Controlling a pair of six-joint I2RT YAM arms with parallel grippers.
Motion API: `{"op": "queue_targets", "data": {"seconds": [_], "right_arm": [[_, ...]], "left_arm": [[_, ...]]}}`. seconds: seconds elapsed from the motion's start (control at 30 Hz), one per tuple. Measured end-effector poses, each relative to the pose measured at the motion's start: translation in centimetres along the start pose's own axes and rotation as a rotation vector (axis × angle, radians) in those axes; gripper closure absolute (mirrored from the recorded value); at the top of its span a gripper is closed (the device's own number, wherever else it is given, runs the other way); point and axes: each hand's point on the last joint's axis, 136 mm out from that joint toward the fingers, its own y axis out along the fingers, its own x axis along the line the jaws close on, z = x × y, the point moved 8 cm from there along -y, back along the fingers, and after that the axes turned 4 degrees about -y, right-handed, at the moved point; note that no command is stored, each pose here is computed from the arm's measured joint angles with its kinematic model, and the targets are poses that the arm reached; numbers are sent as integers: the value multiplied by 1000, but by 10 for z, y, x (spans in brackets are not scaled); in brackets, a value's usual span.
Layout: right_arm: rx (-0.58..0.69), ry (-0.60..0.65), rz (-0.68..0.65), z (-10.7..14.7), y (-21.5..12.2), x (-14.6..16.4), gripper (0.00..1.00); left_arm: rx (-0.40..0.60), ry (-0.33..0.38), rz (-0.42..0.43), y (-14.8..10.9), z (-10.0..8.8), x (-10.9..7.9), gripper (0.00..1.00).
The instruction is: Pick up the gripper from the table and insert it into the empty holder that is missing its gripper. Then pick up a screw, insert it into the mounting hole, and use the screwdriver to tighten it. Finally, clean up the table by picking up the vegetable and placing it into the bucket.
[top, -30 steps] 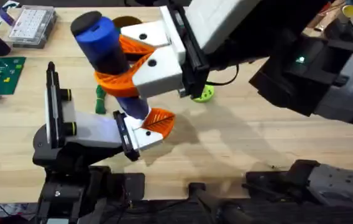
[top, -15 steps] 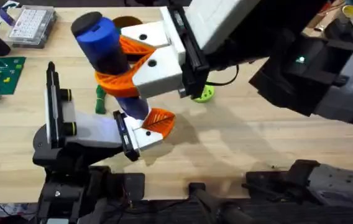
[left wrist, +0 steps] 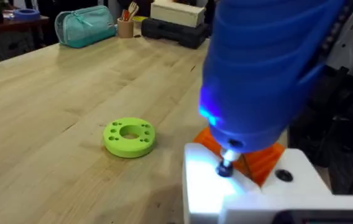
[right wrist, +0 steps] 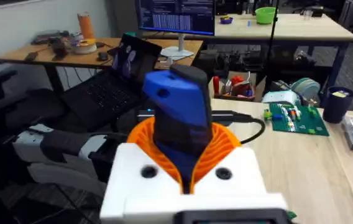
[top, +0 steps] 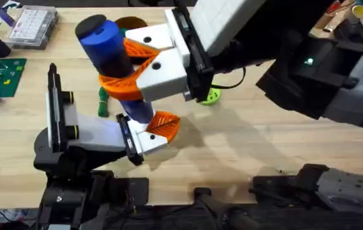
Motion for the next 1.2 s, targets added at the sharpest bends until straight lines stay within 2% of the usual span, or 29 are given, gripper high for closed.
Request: {"op": "queue_targets", "data": {"seconds": [0.33, 0.57, 0.97, 1.2], "right_arm": [[-1, -2, 0, 0, 0, 0, 959], [-39, -47, 0, -9, 0, 0, 958], [-51, -6, 12, -12, -4, -3, 958], [-25, 76, 64, -17, -18, -17, 958]], "left_arm": [[0, 0, 0, 0, 0, 0, 984], [0, 0, 0, 0, 0, 0, 984], [0, 0, 0, 0, 0, 0, 984], [0, 1, 0, 0, 0, 0, 984]]}}
